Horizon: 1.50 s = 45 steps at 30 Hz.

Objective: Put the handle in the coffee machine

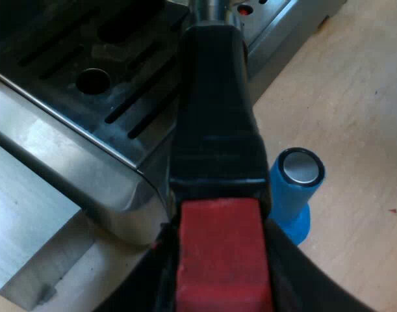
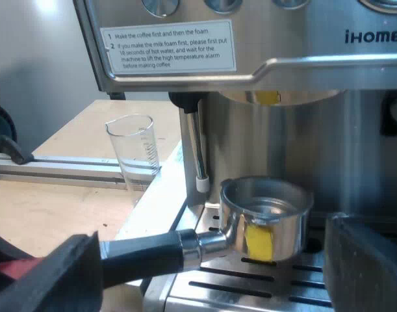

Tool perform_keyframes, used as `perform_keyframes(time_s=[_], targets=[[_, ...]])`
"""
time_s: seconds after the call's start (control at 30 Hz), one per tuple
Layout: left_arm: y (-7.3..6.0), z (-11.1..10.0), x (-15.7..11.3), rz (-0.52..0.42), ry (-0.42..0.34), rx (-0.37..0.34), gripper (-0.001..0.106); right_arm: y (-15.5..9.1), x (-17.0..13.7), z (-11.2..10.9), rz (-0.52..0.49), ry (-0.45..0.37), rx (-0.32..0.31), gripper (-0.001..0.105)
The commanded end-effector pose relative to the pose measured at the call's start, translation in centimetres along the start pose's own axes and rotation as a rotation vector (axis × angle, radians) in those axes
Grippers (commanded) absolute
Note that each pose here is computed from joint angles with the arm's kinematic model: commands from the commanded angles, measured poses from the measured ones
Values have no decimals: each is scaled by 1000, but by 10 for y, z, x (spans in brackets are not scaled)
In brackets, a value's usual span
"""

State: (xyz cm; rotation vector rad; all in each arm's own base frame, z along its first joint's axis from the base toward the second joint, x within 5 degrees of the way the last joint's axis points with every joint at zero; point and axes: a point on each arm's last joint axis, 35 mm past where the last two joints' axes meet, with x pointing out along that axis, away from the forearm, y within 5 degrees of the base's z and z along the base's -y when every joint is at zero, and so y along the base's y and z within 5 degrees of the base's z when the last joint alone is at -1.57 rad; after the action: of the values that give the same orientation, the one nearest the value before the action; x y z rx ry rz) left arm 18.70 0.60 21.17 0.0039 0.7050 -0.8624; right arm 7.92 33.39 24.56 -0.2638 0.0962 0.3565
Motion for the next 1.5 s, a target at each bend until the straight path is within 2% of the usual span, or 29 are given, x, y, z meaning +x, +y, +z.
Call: perform_keyframes(time_s=[0.03, 0.5, 0.7, 0.87, 1.5], targets=[[2, 10, -2, -27, -70, 60, 0, -2, 1, 3, -10, -8, -1, 71], [5, 26, -7, -25, -107, 114, 0, -2, 1, 3, -10, -8, -1, 71], [4, 33, -11, -58, -139, 128, 0, -2, 1, 3, -10, -8, 7, 71], [4, 33, -11, -57, -140, 150, 0, -2, 1, 3, -8, -7, 4, 71], [4, 33, -11, -56, -141, 158, 0, -2, 1, 3, -5, -7, 4, 71]])
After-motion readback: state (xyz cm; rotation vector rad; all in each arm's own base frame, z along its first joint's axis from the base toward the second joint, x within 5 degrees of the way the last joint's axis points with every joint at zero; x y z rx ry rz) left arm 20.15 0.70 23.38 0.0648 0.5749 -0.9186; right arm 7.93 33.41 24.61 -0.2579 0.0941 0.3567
